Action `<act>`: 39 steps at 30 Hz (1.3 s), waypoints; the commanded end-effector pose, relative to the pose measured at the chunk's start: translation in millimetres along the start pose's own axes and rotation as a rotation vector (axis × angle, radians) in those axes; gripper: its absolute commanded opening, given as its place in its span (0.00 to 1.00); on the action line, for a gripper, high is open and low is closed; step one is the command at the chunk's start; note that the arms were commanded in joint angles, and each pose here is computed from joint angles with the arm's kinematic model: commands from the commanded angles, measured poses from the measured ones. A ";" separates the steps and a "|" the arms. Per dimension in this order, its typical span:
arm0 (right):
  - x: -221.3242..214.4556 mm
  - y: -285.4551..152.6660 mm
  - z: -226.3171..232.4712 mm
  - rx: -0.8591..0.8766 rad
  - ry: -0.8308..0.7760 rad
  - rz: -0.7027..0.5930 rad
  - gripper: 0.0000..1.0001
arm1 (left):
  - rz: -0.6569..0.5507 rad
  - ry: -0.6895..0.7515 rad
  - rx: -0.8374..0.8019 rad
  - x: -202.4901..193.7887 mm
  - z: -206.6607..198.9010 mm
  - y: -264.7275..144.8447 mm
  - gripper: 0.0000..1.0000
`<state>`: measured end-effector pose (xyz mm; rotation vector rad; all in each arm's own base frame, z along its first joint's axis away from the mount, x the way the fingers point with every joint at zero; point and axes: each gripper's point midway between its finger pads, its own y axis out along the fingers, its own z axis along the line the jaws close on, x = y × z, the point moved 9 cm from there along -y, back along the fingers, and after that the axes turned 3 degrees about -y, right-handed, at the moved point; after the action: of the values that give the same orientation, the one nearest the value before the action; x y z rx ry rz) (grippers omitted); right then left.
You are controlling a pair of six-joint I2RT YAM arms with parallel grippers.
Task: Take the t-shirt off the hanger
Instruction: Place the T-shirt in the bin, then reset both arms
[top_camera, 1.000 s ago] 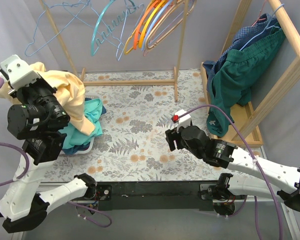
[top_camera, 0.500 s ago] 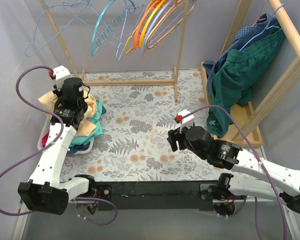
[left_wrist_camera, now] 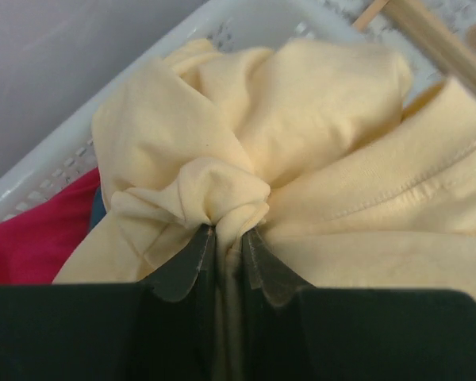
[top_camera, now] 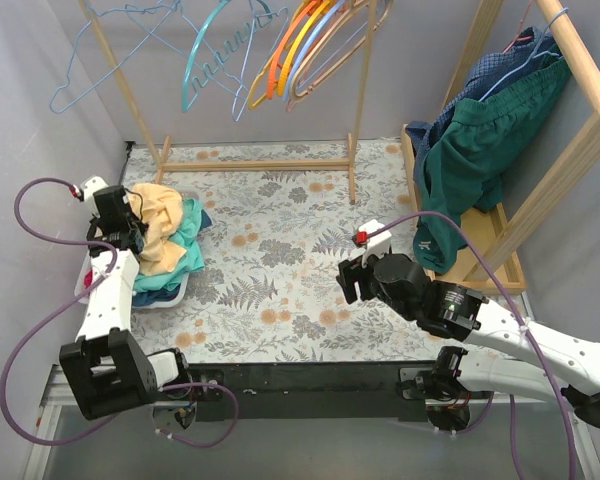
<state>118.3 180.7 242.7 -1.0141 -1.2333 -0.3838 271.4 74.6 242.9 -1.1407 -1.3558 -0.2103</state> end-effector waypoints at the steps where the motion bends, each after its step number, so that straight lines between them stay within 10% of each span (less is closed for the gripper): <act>1: 4.4 -4.7 -3.6 -0.020 0.030 -0.030 0.75 | 0.250 -0.008 -0.045 -65.1 13.8 25.5 0.00; 3: 5.1 -6.1 -3.7 -0.023 0.046 -0.029 0.75 | 0.299 -0.005 -0.024 -72.1 15.5 32.6 0.02; 6: 7.4 -9.1 -4.2 -0.024 0.069 -0.040 0.74 | 0.330 0.001 -0.010 -68.8 12.8 34.6 0.61; 10: 11.4 -12.9 -5.9 -0.028 0.087 -0.069 0.74 | 0.259 -0.016 -0.028 -38.0 6.7 17.8 0.98; 24: 9.3 -14.9 -9.5 -0.066 0.096 -0.050 0.75 | 0.033 -0.037 -0.060 60.1 1.2 -72.8 0.98; 39: 15.1 9.6 -27.5 -0.095 0.108 0.109 0.98 | 0.126 0.021 -0.649 23.9 -50.6 -152.7 0.98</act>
<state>136.2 166.1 246.0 -1.1590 -1.1009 -0.4228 199.8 -7.6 348.9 -1.6684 -1.2732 -0.5482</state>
